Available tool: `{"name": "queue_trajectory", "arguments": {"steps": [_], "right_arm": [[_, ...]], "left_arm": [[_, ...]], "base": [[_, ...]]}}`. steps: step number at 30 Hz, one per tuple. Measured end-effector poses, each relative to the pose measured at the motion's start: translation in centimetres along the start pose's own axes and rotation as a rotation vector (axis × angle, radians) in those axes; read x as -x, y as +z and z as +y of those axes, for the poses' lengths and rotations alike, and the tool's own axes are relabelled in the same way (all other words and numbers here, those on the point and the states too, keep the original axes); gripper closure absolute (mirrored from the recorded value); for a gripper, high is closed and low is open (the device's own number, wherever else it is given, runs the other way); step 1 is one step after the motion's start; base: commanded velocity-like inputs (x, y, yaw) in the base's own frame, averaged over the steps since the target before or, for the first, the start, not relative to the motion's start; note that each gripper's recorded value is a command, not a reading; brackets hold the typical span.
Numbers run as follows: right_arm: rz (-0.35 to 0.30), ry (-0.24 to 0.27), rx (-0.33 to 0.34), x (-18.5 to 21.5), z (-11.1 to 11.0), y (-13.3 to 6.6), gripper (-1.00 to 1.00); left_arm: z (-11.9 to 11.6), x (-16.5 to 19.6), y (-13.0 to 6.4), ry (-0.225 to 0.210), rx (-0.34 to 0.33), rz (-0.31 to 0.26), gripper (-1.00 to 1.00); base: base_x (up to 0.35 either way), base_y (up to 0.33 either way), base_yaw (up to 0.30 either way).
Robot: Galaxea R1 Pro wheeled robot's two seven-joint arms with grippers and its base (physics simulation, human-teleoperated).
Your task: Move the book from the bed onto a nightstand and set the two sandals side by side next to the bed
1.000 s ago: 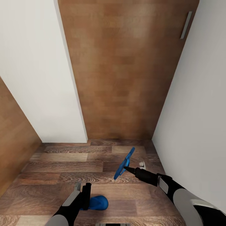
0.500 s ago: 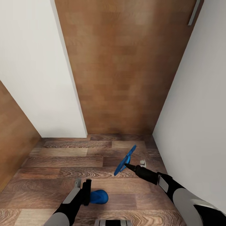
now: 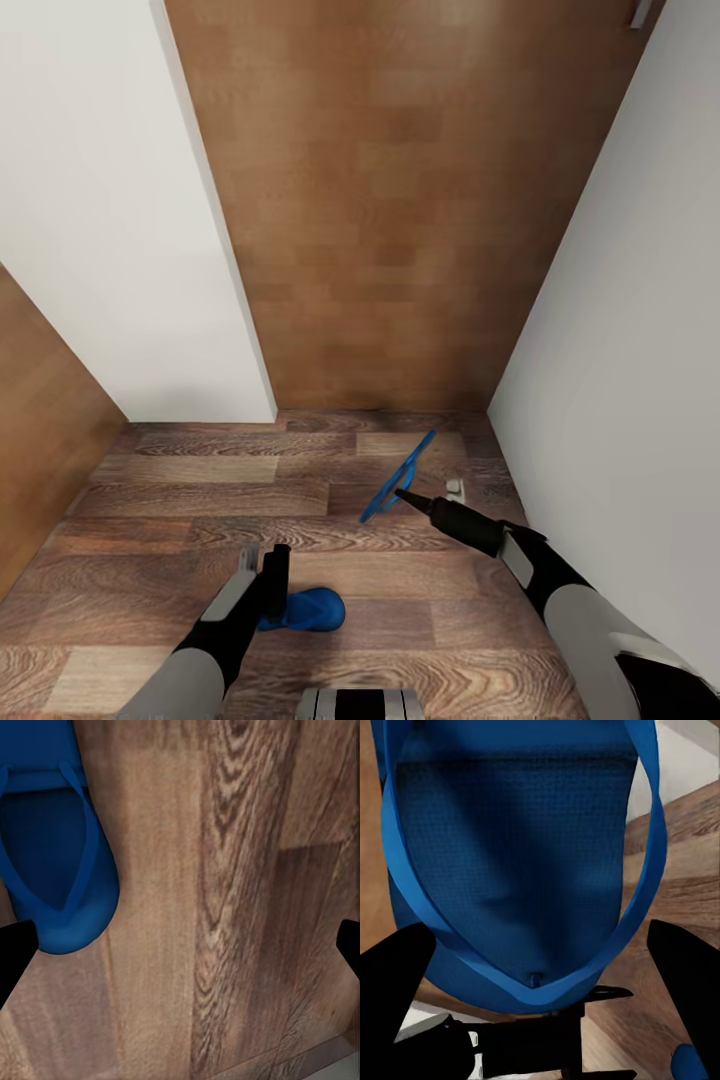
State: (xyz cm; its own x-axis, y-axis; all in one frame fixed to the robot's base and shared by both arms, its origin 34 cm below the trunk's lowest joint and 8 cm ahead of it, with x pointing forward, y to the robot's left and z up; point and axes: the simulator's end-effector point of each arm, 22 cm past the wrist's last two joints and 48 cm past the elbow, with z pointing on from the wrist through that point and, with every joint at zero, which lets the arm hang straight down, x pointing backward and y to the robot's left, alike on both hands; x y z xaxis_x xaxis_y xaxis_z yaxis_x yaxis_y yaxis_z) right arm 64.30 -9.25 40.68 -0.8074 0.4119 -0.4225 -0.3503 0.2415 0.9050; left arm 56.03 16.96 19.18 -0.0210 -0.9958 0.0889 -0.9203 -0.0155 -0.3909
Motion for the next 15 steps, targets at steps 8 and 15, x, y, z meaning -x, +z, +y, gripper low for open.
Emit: {"name": "queue_trajectory", "arguments": {"steps": [8,15], "right_arm": [[0.002,-0.003,0.084,-0.6,0.8,0.3,1.0],[0.011,0.011,0.1,-1.7,0.3,1.3,1.0]], "left_arm": [[-2.3,0.7,0.6,-0.005,-0.04,-0.016,-1.0],[-2.7,0.9,1.4,-0.004,-0.04,-0.02,-1.0]], "base": [[0.0,0.0,0.0],[0.0,0.0,0.0]]}}
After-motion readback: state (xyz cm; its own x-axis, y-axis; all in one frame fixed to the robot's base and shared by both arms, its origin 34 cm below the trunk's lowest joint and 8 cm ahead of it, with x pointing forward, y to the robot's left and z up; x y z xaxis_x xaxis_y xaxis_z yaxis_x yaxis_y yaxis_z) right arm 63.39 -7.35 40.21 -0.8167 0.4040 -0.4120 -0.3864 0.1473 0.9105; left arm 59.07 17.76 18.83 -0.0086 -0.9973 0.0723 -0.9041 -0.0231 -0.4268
